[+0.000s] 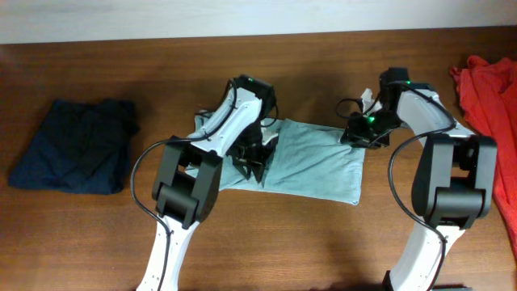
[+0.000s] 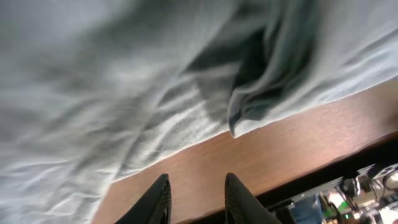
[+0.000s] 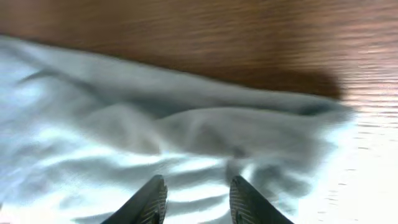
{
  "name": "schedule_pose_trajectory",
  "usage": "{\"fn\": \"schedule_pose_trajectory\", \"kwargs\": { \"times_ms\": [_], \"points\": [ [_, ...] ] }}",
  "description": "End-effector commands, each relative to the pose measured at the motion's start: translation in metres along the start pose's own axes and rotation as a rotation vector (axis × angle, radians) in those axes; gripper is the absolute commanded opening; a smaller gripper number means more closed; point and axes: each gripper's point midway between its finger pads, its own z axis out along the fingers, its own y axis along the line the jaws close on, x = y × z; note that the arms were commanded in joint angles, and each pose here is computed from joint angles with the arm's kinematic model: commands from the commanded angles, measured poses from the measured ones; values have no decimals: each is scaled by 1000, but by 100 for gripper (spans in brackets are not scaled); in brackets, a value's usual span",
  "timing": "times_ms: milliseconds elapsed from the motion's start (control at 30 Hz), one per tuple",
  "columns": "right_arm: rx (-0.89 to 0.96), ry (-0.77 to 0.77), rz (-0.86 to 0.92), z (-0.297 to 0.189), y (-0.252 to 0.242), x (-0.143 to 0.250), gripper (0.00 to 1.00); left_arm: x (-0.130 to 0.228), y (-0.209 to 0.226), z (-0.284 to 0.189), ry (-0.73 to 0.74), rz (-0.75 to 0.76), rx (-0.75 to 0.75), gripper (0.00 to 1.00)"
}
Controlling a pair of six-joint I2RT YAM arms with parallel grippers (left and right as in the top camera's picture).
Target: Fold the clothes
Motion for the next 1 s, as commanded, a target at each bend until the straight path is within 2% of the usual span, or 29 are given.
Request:
{"fn": "schedule_pose_trajectory", "kwargs": {
  "times_ms": [0,200,267,467,633,800,867,933,967],
  "points": [
    [-135,-44,-111,-31,39,0,40,-24,7,-31,-132,11,-16,29],
    [-111,33,-66,-39,39,24,41,-80,5,-63,-394,140,-40,36],
    [-17,40,-5,-38,23,25,41,-100,-1,-62,-455,204,-53,38],
    [36,67,9,-39,14,32,46,-127,-5,-42,-482,271,-68,41],
    [209,89,76,-43,-15,39,48,-139,-10,-34,-501,302,-29,42],
    [221,86,79,-43,-17,39,50,-147,-12,-37,-538,314,-34,42],
    [220,78,77,-43,-17,37,52,-148,-12,-38,-541,315,-34,29],
    [220,65,72,-43,-17,33,53,-147,-12,-37,-536,313,-33,8],
    [220,58,70,-43,-17,32,54,-147,-12,-37,-534,312,-33,3]
  ]
}}
